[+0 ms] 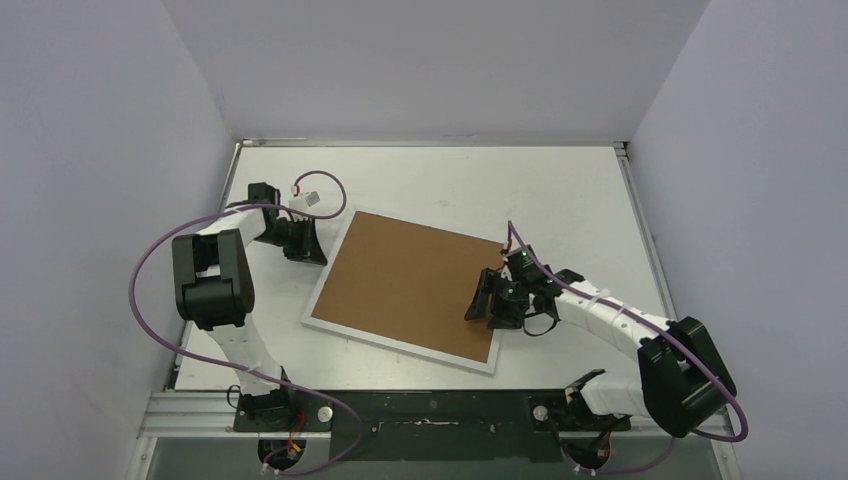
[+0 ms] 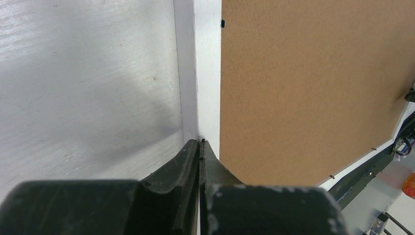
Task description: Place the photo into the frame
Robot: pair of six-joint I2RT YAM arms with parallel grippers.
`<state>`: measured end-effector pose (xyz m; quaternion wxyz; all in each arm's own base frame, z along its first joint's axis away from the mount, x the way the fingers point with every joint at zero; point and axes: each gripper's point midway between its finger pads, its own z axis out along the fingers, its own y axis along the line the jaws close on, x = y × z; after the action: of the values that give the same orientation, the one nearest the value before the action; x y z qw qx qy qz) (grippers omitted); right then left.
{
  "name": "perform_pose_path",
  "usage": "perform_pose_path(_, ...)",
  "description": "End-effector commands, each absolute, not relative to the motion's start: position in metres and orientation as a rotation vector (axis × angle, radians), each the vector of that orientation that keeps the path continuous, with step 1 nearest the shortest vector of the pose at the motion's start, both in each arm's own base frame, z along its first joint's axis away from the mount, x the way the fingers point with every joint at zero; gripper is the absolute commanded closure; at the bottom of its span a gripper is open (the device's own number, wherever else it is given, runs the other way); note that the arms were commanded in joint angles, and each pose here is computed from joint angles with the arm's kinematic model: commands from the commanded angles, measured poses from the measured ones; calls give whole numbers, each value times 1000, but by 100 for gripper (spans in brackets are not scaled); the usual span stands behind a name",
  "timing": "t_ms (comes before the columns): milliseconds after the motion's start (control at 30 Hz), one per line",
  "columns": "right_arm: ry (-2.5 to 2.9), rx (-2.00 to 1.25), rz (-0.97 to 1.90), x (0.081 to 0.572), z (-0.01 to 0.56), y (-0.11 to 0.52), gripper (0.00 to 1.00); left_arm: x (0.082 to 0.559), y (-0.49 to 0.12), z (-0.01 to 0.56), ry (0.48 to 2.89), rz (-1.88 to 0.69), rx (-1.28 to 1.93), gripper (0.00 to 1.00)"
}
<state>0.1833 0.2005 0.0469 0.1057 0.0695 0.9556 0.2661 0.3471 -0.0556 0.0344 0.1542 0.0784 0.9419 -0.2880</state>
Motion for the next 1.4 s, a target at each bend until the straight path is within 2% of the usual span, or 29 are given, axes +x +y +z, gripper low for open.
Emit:
perform_pose_path(0,2833,193,644,186,38,188,40,335,-53,22,2762,-827,216,100)
perform_pose_path(133,2695,151,731,222,84,200,36,336,-53,24,2759,-825,219,100)
perform_pose_path(333,2560,186,711,279,136,172,32,339,-53,27,2754,-828,216,100)
perform_pose_path(767,2511,345,850,321,111,153,32,381,-52,68,2646,-887,181,99)
perform_pose_path(1033,2545,388,858,323,89,150,33,402,-59,57,2650,-929,155,91)
perform_pose_path(1367,2552,433,847,332,74,137,34,418,-75,49,2653,-942,189,87)
